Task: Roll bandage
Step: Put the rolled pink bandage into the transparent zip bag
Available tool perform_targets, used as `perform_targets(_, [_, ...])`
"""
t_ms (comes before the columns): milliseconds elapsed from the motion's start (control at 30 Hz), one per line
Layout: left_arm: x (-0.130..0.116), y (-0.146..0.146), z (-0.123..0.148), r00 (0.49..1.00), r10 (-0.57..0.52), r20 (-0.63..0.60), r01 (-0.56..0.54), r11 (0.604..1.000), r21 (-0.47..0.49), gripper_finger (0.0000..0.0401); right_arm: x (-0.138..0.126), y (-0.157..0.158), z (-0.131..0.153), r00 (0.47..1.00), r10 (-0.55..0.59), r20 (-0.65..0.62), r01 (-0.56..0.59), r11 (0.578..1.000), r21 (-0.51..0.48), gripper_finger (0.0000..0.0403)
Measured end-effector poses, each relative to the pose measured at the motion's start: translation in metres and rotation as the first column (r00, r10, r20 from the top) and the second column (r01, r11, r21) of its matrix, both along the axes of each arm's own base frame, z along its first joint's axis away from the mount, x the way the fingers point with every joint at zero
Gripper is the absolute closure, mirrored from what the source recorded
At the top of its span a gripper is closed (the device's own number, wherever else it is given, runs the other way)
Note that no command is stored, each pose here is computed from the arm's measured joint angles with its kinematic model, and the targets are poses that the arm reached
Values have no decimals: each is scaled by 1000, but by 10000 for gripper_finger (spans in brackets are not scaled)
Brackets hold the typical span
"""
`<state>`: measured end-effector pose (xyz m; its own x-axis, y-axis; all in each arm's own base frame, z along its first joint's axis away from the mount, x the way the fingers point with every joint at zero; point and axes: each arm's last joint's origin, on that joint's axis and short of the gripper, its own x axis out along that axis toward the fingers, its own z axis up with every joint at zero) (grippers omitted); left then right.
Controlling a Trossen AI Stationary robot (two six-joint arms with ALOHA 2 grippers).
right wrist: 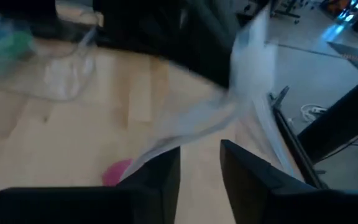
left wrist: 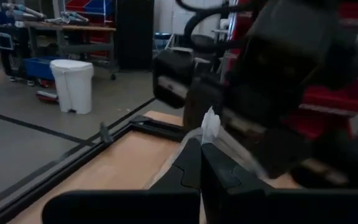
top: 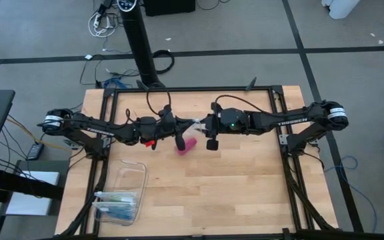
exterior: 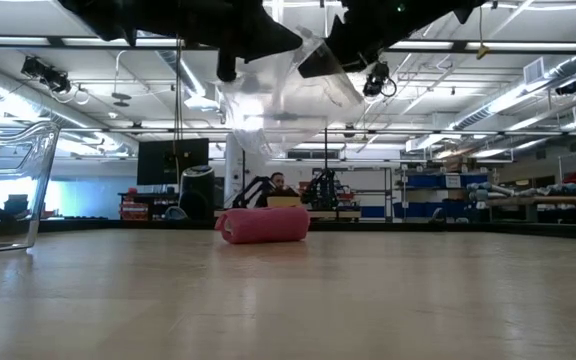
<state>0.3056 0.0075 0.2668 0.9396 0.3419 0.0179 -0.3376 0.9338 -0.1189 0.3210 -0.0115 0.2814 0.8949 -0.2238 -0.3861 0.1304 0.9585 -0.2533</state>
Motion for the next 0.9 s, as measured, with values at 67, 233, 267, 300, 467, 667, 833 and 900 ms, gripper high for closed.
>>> perform_targets(67, [0, 1, -1, 1000, 19, -14, -19, 1000, 8, 401, 0, 0, 0, 1000, -7, 4, 7, 1000, 22, 273])
perform_targets(233, [-3, 0, -7, 1000, -10, 4, 10, 1000, 4, 401, -2, -1, -4, 999, 10, -49, -11, 1000, -17, 269])
perform_targets(267, [-4, -1, -8, 999, -29, 19, 29, 1000, 0, 401, -2, 0, -4, 998, 20, -59, -22, 999, -36, 270])
perform_targets(300, [-5, -1, -8, 998, -50, 37, 51, 999, -4, 401, -2, 0, -4, 998, 29, -63, -32, 998, -50, 272])
perform_targets(467, [-9, -1, -16, 995, -78, 57, 80, 997, -22, 401, -2, 2, -4, 993, 90, -79, -99, 988, -119, 273])
perform_targets(667, [-9, -1, -14, 991, -108, 78, 111, 993, -36, 401, -1, 7, -4, 970, 204, -132, -232, 936, -263, 265])
perform_targets(833, [-9, 2, -14, 990, -114, 88, 120, 991, -61, 401, -1, 12, -4, 948, 263, -179, -312, 875, -370, 253])
perform_targets(900, [-9, 3, -14, 989, -114, 93, 120, 990, -69, 401, -1, 12, -4, 941, 276, -196, -334, 850, -408, 251])
